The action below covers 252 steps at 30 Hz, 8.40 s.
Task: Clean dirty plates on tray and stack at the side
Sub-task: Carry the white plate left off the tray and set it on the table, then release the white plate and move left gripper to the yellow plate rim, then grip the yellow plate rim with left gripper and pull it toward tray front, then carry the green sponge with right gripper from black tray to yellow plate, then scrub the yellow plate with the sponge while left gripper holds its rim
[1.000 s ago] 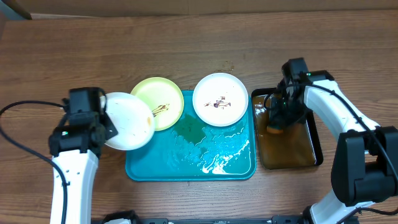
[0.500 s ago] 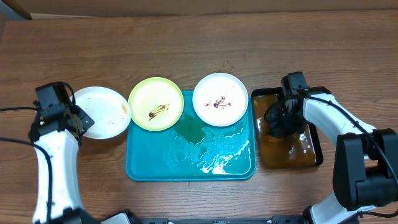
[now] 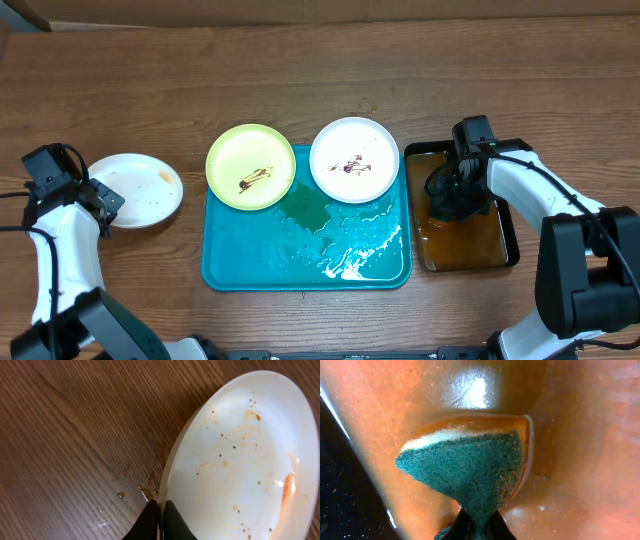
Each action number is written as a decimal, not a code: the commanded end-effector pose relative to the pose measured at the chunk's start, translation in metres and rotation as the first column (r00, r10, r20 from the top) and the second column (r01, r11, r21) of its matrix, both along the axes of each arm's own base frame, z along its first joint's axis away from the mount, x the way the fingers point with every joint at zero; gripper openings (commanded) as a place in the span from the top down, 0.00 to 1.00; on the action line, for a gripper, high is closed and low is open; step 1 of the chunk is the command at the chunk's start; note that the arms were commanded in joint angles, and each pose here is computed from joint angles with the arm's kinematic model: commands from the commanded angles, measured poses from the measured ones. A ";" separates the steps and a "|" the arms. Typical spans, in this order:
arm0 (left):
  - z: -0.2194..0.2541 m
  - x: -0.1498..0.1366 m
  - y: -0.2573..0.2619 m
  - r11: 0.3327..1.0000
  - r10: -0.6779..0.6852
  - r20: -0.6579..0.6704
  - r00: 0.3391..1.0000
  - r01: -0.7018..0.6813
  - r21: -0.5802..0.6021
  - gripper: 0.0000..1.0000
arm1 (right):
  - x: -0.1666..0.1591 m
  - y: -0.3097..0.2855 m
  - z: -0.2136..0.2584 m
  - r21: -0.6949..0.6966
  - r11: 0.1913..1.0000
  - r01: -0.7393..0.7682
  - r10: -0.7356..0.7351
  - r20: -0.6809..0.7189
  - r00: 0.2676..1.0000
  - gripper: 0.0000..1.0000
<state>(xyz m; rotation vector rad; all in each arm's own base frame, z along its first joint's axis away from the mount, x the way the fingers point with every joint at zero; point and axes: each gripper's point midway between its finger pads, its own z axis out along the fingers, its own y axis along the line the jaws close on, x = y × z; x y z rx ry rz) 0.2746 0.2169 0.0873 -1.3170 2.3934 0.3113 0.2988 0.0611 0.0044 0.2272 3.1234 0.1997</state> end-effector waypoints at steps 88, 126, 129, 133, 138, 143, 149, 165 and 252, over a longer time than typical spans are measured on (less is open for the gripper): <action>-0.105 0.047 -0.255 0.384 -0.909 -0.028 0.416 0.811 -0.442 0.89 | -0.020 -0.003 -0.004 -0.015 1.000 0.000 -0.001 -0.071 0.997 0.96; -0.072 -0.002 -0.264 0.472 -0.838 -0.079 0.540 0.644 -0.603 0.96 | -0.013 -0.002 0.041 -0.001 1.000 0.002 -0.002 0.025 1.000 0.96; -0.072 -0.004 -0.264 0.505 -0.811 -0.097 0.577 0.607 -0.614 0.96 | -0.023 0.000 0.022 0.018 1.000 0.001 -0.001 0.017 1.000 0.96; -0.072 -0.004 -0.264 0.523 -0.795 -0.104 0.598 0.588 -0.617 0.96 | -0.017 0.002 0.006 0.029 1.000 -0.001 -0.001 0.081 0.997 0.96; -0.072 -0.004 -0.265 0.524 -0.793 -0.105 0.600 0.586 -0.618 0.96 | 0.008 0.006 0.005 0.052 0.999 -0.007 -0.004 0.194 0.981 0.96; -0.071 -0.007 -0.266 0.521 -0.793 -0.106 0.600 0.578 -0.628 0.96 | 0.004 0.015 0.015 0.102 0.995 -0.016 0.000 0.157 0.988 0.96; -0.071 -0.007 -0.266 0.522 -0.793 -0.106 0.600 0.579 -0.627 0.96 | 0.020 0.020 0.071 0.105 0.994 -0.028 0.008 0.186 0.982 0.96; -0.072 0.001 -0.267 0.522 -0.789 -0.084 0.609 0.592 -0.614 0.96 | -0.003 0.175 0.122 0.211 0.893 -0.397 0.327 0.298 0.897 0.96; -0.072 -0.001 -0.270 0.514 -0.793 -0.082 0.604 0.591 -0.621 0.96 | -0.010 0.231 0.006 -0.101 0.962 -0.254 0.268 0.171 0.948 0.96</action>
